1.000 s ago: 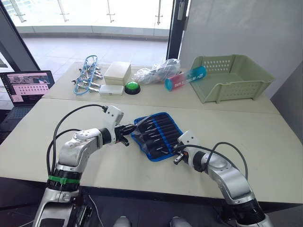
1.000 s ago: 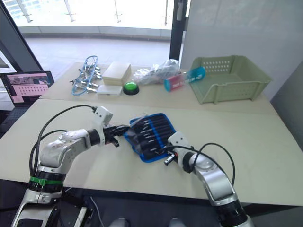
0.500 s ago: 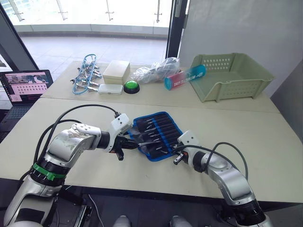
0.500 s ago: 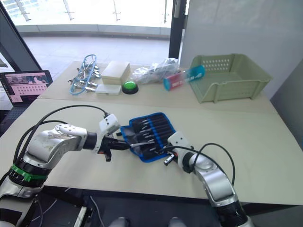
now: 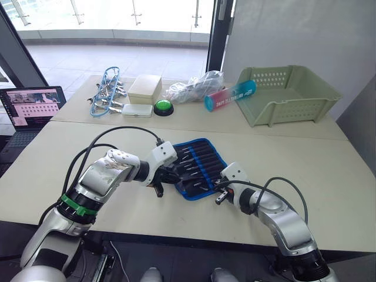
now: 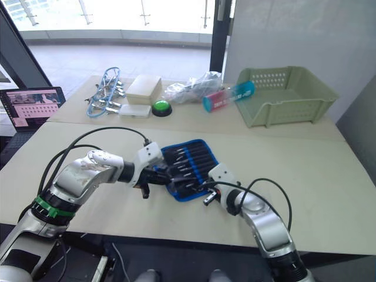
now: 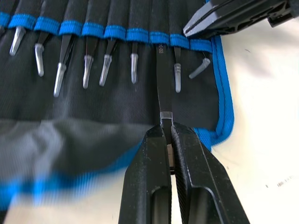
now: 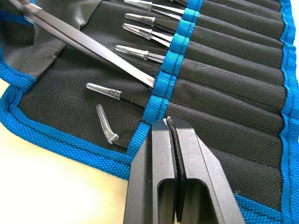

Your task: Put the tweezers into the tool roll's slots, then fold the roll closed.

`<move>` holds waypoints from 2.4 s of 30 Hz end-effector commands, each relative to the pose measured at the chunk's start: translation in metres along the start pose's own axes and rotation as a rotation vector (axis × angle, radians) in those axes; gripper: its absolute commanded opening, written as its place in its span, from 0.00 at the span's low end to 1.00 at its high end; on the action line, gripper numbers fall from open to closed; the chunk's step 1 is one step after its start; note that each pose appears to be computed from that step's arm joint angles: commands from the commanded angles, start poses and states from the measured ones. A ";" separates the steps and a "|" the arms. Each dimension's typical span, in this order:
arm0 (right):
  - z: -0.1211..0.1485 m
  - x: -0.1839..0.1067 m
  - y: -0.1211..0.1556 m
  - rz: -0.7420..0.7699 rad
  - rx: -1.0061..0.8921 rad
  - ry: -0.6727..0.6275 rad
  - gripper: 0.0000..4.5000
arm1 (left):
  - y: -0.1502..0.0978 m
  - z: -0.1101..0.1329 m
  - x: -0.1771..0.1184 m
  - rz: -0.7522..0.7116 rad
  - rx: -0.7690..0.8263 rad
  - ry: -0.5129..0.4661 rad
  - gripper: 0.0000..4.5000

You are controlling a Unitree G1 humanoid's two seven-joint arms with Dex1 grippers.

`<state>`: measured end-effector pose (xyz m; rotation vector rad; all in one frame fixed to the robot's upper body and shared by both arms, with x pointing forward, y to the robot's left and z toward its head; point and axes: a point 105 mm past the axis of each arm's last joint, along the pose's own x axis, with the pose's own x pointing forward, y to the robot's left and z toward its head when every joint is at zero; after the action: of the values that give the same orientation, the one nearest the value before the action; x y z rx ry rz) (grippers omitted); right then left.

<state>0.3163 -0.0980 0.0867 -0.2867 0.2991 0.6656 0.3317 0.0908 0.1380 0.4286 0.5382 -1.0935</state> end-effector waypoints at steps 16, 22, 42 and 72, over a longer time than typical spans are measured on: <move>-0.030 -0.001 0.007 0.022 0.058 0.117 0.00 | -0.005 0.026 0.072 0.039 0.087 -0.094 0.00; -0.030 -0.001 0.008 0.029 0.058 0.119 0.00 | 0.000 0.023 0.090 0.060 0.094 -0.108 0.00; -0.029 -0.004 0.004 0.011 0.060 0.115 0.00 | 0.004 0.051 -0.028 0.030 -0.067 -0.345 0.81; 0.083 -0.028 0.066 0.286 -0.006 -0.337 0.81 | -0.028 -0.094 -0.132 0.329 -0.135 -0.563 1.00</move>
<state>0.2734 -0.0503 0.1592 -0.1317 0.0342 0.9366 0.2400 0.2272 0.1328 0.0566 0.0781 -0.8041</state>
